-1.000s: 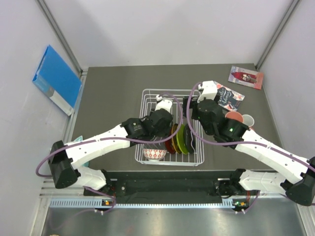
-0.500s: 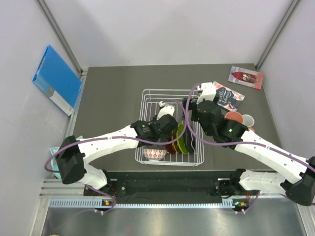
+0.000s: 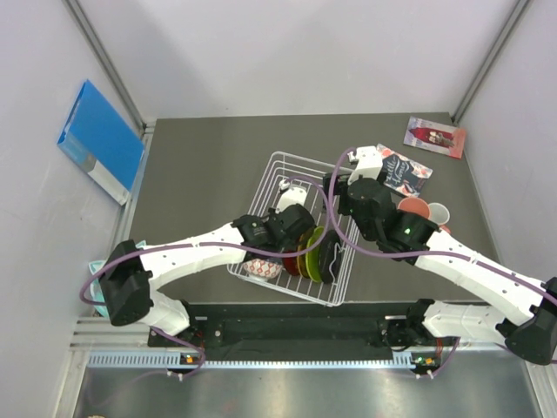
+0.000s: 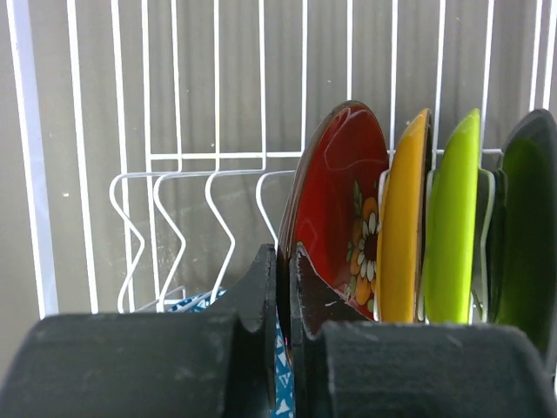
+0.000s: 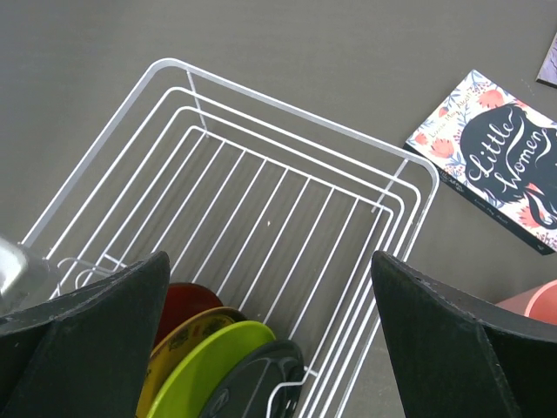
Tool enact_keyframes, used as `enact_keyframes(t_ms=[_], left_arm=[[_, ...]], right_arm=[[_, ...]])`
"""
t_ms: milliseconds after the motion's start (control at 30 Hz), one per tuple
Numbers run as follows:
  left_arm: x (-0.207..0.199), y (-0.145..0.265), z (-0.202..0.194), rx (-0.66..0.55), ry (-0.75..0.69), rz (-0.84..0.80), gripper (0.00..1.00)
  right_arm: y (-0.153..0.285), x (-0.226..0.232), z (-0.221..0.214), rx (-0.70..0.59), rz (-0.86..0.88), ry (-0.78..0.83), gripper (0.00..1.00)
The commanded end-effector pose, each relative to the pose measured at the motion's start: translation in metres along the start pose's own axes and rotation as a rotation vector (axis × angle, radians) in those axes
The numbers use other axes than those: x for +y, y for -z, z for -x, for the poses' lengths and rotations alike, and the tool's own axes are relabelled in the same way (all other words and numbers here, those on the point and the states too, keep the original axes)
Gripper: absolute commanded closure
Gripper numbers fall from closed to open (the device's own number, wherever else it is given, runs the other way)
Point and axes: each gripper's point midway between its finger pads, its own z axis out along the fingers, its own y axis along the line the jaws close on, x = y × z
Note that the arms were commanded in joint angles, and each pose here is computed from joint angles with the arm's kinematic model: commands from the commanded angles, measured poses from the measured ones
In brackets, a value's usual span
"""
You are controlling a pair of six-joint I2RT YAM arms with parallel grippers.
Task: Unload the mixed dishes from the dish rack
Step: Pick up the plate from the dish rack.
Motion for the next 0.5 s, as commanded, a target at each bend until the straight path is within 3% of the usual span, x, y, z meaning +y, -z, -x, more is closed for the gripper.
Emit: enact_keyframes(t_ms=[0, 467], left_arm=[[-0.005, 0.013, 0.006, -0.016, -0.004, -0.054, 1.00], [0.005, 0.034, 0.039, -0.148, 0.063, 0.016, 1.00]], right_arm=[[0.002, 0.003, 0.009, -0.026, 0.010, -0.029, 0.03], [0.003, -0.002, 0.008, -0.032, -0.007, -0.029, 0.03]])
